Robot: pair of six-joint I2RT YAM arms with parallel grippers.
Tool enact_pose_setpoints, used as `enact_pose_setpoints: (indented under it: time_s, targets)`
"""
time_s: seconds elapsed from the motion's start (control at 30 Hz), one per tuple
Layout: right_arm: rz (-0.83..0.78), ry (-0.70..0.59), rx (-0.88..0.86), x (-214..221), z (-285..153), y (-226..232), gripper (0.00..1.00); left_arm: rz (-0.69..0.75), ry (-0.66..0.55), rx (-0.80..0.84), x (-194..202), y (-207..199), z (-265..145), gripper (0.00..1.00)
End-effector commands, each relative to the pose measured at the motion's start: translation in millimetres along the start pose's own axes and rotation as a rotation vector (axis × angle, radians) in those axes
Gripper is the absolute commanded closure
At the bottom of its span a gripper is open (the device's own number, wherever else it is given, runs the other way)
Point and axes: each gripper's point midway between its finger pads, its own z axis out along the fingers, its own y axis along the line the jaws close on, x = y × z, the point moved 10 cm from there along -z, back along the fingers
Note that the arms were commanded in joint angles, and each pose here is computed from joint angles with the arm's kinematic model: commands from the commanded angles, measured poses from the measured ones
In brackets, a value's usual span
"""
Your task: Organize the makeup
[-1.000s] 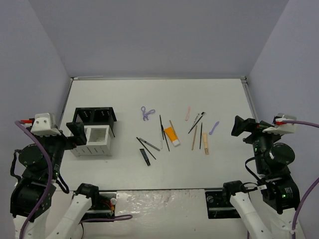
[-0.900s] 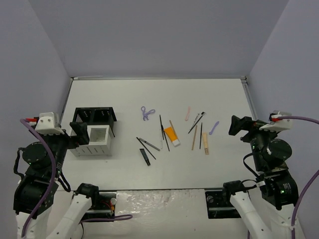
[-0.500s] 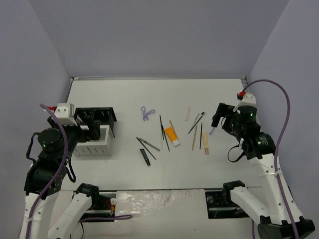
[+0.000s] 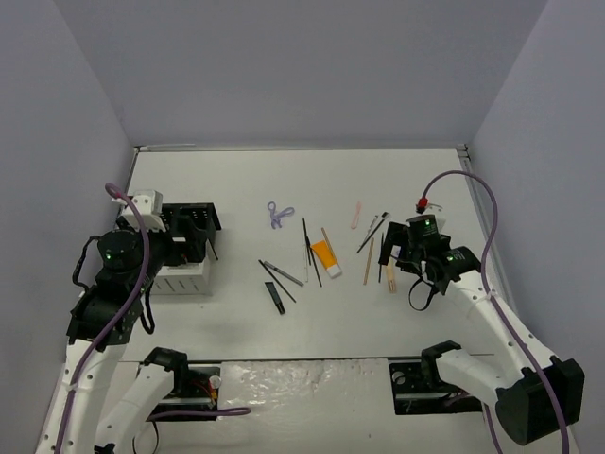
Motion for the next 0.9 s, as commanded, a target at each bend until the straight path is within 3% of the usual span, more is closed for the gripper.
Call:
enact_pose_setpoints:
  time_s: [0.0,0.27,0.6,0.87]
  targets:
    - [0.025,0.010,0.082,8,19,8,0.01,-0.028,-0.054,0.062,-13,-8,14,0.03]
    - [0.039,0.063,0.173,36,52,2,0.16,-0.015,0.003,0.033,1,-3,28,0.03]
    - [0.045,0.097,0.187,40,72,6,0.39,0.010,0.022,0.001,6,1,28,0.03]
    - [0.063,0.127,0.190,47,78,5,0.46,0.014,0.026,-0.006,7,2,27,0.03]
